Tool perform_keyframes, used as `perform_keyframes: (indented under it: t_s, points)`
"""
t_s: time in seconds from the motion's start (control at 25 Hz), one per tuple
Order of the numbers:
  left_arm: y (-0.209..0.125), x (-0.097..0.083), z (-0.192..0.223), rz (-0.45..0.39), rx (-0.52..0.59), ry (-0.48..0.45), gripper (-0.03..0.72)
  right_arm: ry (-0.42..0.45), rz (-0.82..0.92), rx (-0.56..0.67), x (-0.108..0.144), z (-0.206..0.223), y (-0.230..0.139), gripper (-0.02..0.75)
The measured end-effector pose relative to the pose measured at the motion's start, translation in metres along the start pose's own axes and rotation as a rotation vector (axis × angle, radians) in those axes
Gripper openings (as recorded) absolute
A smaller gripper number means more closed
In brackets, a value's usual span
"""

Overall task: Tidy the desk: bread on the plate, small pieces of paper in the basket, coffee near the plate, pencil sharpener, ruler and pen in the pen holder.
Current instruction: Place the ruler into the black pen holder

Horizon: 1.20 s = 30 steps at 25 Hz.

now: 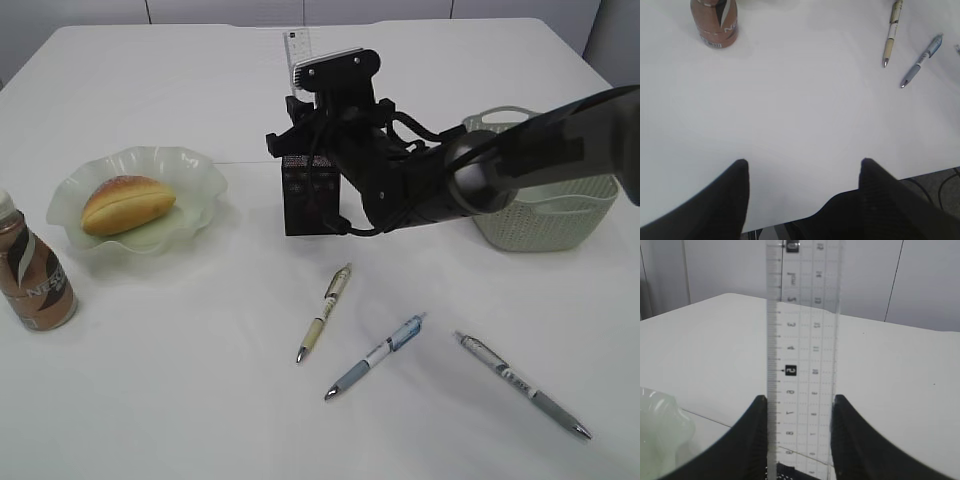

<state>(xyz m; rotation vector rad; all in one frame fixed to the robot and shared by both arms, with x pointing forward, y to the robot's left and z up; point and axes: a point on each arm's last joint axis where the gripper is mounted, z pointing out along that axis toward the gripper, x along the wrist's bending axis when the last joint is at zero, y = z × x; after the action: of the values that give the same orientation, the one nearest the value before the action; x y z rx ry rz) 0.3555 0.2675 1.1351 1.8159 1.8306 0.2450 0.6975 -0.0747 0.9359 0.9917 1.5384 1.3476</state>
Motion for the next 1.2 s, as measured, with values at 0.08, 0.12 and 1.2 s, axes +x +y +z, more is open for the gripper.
perform_keyframes:
  t_s: [0.08,0.12,1.2]
  points:
    - [0.0,0.0,0.0,0.0,0.0,0.0,0.497,-0.001,0.0,0.0,0.0,0.0,0.0,0.291]
    - [0.0,0.0,0.0,0.0,0.0,0.0,0.497,-0.003,0.002,-0.001,0.0,0.0,0.001,0.291]
    - [0.0,0.0,0.0,-0.001,0.0,-0.002,0.497,-0.017,0.118,0.153,-0.003,-0.003,0.003,0.328]
